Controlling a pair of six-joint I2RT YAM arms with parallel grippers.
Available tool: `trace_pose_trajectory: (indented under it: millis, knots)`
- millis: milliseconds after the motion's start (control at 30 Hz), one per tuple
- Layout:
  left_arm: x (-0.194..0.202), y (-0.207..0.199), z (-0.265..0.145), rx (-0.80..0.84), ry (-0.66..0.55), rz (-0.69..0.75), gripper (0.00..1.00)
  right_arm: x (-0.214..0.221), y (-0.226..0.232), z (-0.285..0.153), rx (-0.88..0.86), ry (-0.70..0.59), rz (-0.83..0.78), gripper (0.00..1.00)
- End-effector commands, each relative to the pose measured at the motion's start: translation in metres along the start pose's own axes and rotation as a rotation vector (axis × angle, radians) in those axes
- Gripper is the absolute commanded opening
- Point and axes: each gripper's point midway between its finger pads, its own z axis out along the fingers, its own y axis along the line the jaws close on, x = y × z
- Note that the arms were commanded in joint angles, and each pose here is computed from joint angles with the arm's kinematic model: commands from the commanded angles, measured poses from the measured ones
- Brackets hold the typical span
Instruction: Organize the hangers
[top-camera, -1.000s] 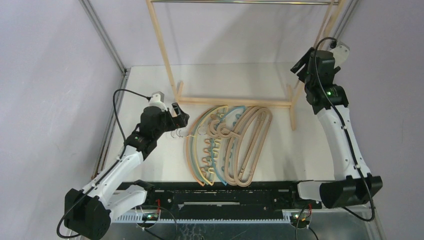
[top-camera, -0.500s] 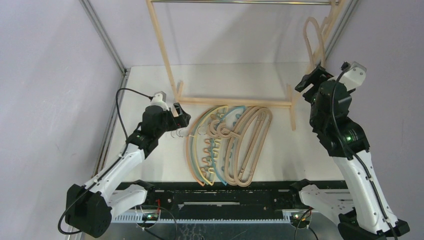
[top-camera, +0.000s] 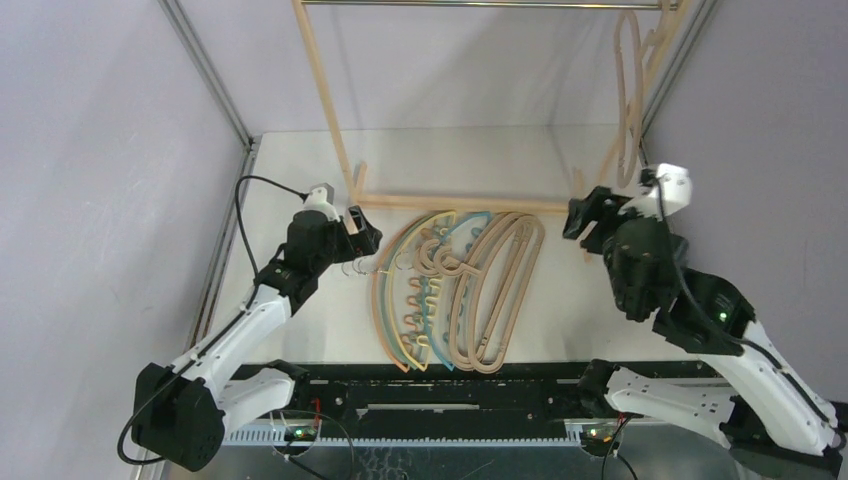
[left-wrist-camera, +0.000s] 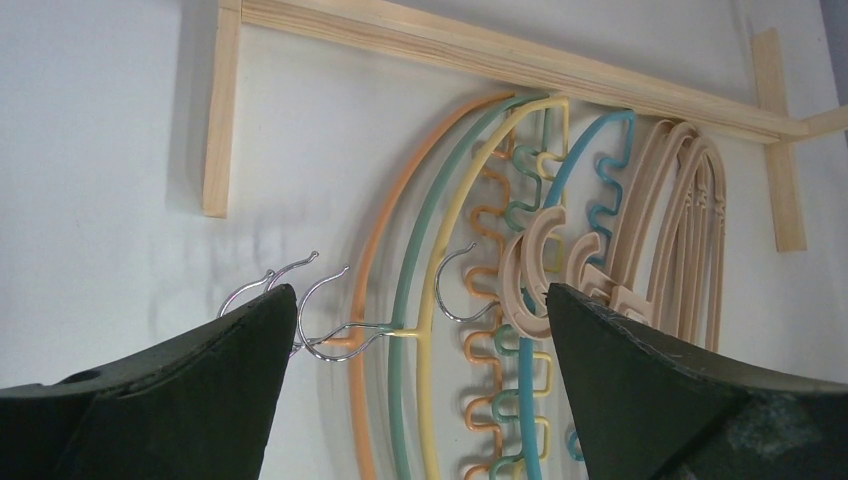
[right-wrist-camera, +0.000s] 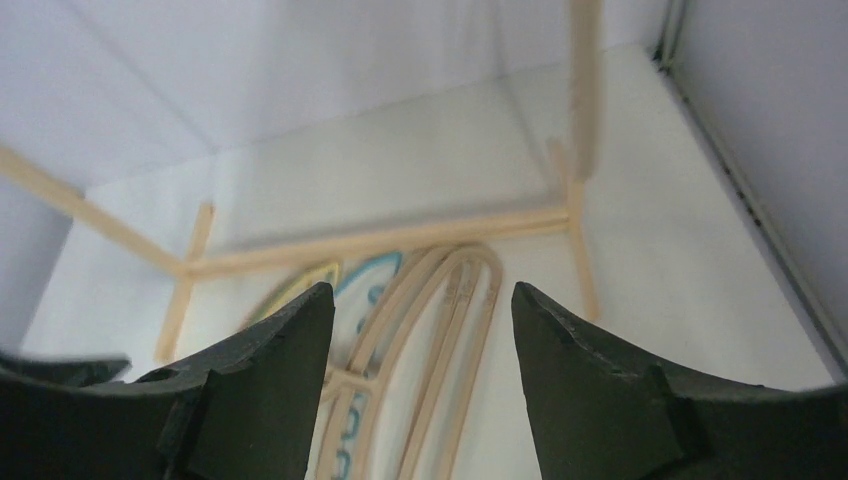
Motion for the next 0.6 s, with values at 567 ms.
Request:
trace_pose_trajectory:
  millis: [567]
  knots:
    - [-0.007,-0.013,0.002,0.056,-0.041,-0.026,1.00,0.310,0.102,-0.003,-0.196,0.684,-0.243,0.64]
